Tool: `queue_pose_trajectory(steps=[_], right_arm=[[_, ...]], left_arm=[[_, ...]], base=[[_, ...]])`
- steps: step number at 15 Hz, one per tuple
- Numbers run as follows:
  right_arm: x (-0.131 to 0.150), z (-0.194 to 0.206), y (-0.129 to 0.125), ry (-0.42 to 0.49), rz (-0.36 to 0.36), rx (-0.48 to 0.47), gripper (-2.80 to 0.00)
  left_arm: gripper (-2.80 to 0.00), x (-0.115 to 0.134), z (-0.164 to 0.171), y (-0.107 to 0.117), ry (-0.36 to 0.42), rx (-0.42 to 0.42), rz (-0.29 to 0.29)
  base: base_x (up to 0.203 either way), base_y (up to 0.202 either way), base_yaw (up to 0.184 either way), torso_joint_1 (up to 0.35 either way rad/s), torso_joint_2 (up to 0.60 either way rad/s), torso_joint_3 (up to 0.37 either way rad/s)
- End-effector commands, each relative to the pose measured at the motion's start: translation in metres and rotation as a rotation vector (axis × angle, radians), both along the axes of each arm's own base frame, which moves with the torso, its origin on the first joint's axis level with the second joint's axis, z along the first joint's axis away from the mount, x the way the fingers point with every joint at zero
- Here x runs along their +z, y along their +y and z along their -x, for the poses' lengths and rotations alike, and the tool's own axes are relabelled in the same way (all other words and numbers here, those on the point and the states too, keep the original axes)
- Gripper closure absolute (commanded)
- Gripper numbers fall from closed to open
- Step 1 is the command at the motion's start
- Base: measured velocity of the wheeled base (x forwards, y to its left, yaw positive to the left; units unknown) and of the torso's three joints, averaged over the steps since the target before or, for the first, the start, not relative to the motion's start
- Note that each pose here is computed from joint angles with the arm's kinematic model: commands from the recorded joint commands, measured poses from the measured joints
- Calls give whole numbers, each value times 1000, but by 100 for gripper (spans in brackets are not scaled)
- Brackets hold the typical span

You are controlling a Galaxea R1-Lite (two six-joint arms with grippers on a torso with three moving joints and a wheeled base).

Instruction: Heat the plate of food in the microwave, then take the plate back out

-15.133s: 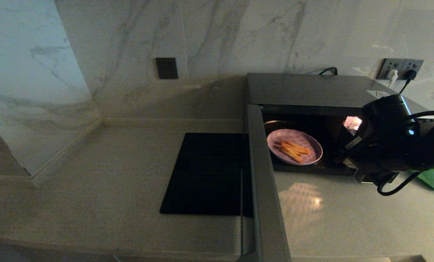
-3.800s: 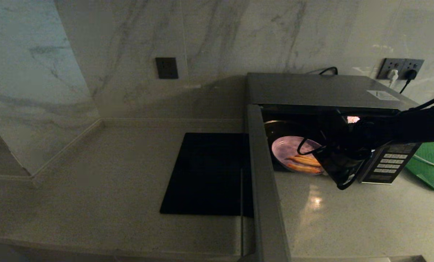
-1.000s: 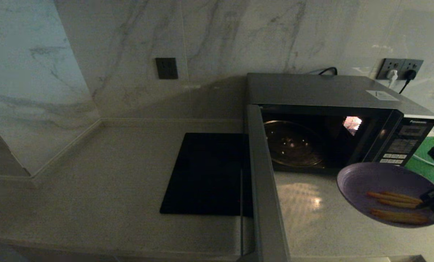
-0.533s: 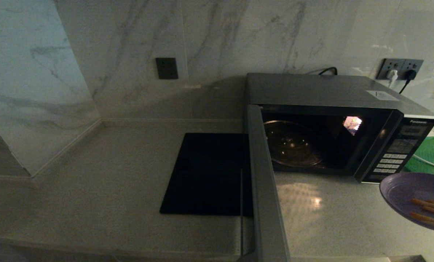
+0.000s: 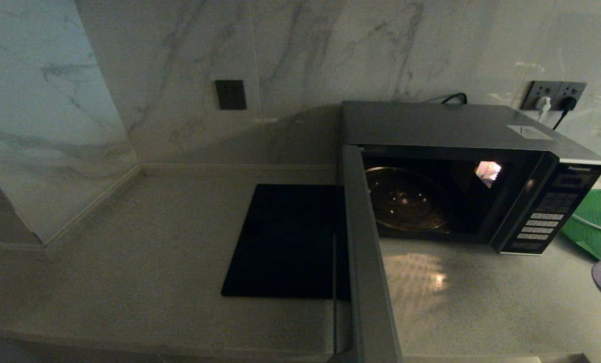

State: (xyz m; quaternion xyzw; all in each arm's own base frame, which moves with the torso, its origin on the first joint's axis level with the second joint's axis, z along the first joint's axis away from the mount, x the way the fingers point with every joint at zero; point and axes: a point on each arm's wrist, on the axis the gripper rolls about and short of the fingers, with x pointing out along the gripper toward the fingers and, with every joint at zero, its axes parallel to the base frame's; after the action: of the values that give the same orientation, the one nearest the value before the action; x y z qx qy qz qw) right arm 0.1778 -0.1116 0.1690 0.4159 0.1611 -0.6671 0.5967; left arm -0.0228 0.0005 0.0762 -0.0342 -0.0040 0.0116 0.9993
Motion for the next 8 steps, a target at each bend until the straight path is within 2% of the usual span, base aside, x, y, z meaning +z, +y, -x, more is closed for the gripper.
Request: queue_pose_trajectory(steps=[1,6,8], right_arm=[[-23,-1,-24,65,-40,-93,0],[-54,-12,-57,80,-78,-158,0],[-63,-15,-69,47,-100,-157,0]], left_arm=[[0,0,0,0,0,2,1],[0,0,0,0,0,1,1],[0,0,0,0,0,1,1]], base=[[0,0,0,0,0,0],[0,0,0,0,0,0],[0,0,0,0,0,0]])
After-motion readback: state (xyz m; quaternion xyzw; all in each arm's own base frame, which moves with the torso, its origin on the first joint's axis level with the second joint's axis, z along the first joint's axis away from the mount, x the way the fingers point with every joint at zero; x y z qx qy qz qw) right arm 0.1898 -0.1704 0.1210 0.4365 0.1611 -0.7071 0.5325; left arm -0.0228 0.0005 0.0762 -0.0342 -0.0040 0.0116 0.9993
